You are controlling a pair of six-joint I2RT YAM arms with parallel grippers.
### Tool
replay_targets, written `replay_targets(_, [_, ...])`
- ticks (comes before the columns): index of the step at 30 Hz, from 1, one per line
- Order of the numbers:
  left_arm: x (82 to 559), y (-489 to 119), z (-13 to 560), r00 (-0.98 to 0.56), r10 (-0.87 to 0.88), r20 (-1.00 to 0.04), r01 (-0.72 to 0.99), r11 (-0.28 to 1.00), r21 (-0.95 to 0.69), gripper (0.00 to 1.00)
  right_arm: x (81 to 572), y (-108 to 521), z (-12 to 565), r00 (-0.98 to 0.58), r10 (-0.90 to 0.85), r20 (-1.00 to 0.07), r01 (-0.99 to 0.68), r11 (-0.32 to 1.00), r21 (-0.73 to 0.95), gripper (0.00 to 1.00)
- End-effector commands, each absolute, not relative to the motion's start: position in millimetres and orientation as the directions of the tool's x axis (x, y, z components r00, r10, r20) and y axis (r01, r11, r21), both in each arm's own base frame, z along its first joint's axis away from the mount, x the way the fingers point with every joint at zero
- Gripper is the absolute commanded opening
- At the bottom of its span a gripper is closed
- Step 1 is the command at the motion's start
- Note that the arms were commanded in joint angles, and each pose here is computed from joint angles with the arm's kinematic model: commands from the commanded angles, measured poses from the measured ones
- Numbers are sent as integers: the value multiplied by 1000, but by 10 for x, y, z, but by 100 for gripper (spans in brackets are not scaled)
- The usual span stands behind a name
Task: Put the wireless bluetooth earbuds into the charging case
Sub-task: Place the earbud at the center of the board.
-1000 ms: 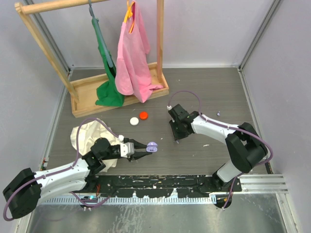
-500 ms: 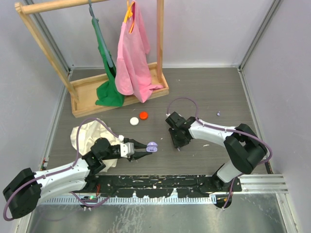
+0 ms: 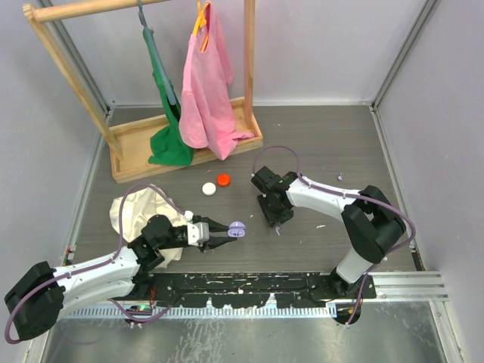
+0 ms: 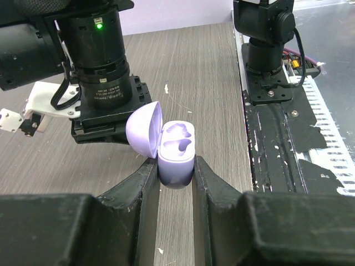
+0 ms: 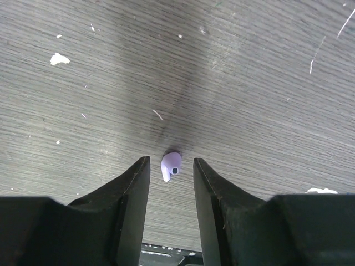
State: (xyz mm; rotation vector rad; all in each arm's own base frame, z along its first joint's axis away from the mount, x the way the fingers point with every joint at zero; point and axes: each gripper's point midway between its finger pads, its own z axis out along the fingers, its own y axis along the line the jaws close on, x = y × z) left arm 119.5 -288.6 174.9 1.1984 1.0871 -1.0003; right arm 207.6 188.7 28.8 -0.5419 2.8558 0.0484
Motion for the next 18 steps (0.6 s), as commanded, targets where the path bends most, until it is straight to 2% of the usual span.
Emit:
replay_targets(1, [1227,-2905,1946,252,-63,-966,962,127,242,0,2102,1889,349,-889,-411,-203,-412,910,-40,43])
replay_targets(18, [1230,-2921,1925,246,-53,-968,964,120,239,0,2004,1926,111,-882,-464,-85,-464,886,-18,38])
